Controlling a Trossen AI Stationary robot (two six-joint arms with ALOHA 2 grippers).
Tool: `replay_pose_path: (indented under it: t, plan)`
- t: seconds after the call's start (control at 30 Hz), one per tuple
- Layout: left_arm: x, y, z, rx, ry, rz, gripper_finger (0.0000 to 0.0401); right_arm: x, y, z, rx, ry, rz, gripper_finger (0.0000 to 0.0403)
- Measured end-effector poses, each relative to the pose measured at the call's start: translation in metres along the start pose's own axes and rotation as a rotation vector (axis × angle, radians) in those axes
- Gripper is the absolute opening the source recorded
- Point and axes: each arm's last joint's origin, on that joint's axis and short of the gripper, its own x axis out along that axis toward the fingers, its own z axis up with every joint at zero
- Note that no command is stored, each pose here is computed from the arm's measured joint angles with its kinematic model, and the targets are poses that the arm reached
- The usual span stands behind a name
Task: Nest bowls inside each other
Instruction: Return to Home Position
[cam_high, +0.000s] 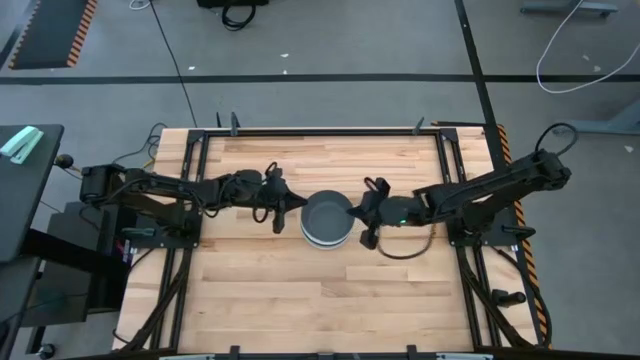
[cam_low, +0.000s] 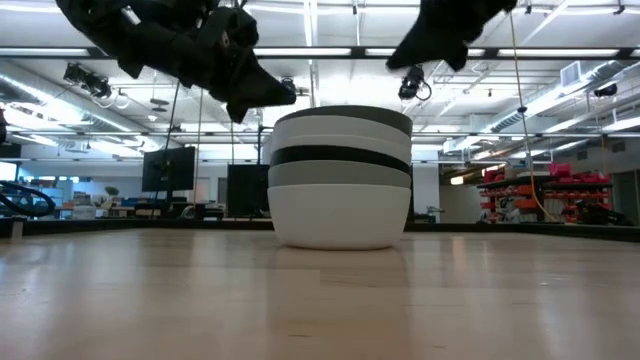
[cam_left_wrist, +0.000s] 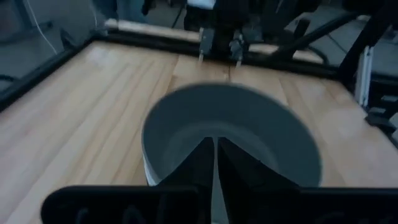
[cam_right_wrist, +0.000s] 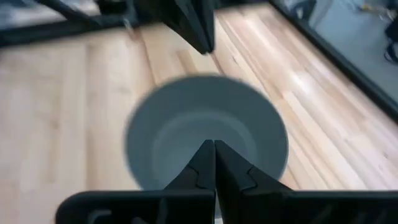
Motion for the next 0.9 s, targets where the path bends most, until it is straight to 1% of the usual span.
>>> replay_pose_path:
  t: [0.1,0.23,0.3,0.43,0.63,0.8,0.9]
  plan:
    - [-0.011,-0.002,0.012,0.003,-0.064,-0.008,0.0025,-0.023,0.001,0.009,0.0,-0.076,0.053,0.0005]
    - [-0.033,-0.005,0.031,0.008,-0.164,-0.021,0.0019,-0.056,0.004,0.016,0.011,-0.175,0.14,0.0006]
    - [-0.045,-0.007,0.039,0.01,-0.212,-0.03,0.0019,-0.073,0.007,0.017,0.001,-0.225,0.186,0.0006]
    - [-0.068,-0.013,0.049,0.01,-0.262,-0.058,0.0025,-0.101,0.017,0.015,-0.042,-0.303,0.226,0.0003]
    - [-0.089,-0.022,0.053,0.021,-0.276,-0.101,0.0032,-0.127,0.029,0.007,-0.079,-0.352,0.271,0.0008]
    - [-0.1,-0.023,0.057,0.029,-0.308,-0.108,0.0025,-0.143,0.038,0.006,-0.051,-0.402,0.357,0.001]
    - [-0.101,-0.023,0.057,-0.026,-0.308,-0.118,0.002,-0.148,0.043,0.003,-0.062,-0.4,0.414,0.001]
